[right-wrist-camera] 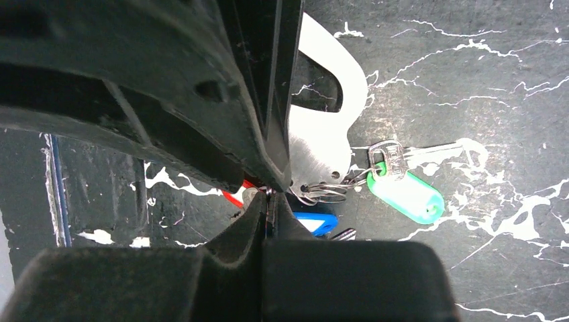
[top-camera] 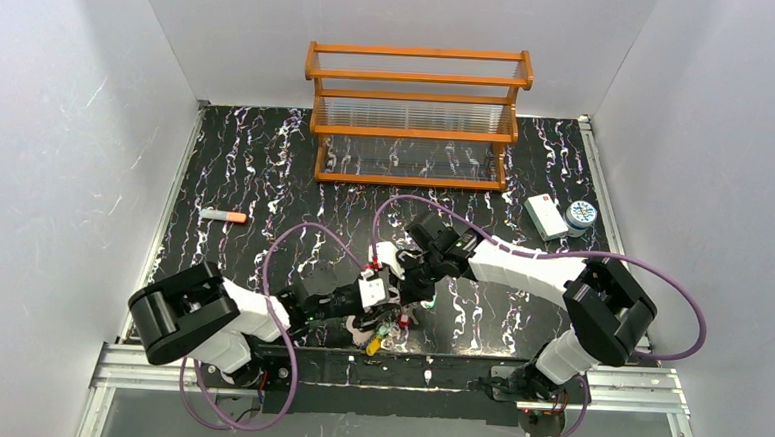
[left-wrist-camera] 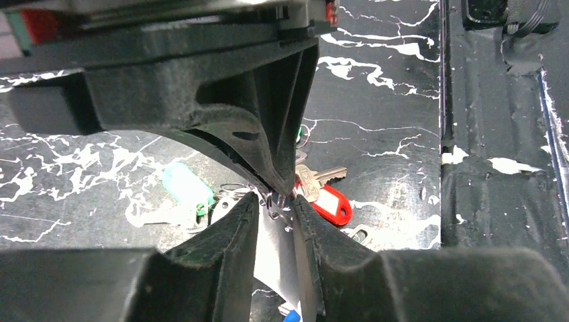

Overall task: Put the keys on the keyring
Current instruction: Adjust the key on the keyring.

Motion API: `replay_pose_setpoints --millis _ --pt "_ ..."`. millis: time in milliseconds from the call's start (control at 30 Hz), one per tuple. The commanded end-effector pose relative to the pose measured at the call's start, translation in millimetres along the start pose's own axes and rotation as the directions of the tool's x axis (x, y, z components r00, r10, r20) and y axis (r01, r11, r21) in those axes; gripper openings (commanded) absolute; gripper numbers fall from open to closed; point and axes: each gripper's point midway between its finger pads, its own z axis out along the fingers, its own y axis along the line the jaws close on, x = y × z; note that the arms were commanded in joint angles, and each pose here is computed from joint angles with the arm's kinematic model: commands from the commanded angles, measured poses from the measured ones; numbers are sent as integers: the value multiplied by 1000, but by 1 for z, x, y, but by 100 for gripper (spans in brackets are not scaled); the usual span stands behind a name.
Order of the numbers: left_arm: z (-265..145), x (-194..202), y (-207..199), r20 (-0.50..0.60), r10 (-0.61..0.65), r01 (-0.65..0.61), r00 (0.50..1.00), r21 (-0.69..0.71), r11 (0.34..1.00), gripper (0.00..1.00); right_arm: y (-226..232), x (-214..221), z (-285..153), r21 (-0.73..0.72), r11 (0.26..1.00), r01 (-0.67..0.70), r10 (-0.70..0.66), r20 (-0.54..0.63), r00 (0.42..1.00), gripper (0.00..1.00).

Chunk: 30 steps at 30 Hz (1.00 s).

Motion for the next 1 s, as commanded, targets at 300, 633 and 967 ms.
replay_pose_setpoints --millis 300,633,967 --pt "2 -9 3 29 20 -20 999 -10 1000 18 4 -21 -7 -11 999 35 -34 76 997 1" --pt "7 -7 3 21 21 -21 1000 -3 1000 0 4 -22 -7 -15 999 36 -35 78 996 1" --pt "-6 -18 14 83 -38 46 996 -102 994 0 -10 -17 -11 58 998 -15 5 160 987 34"
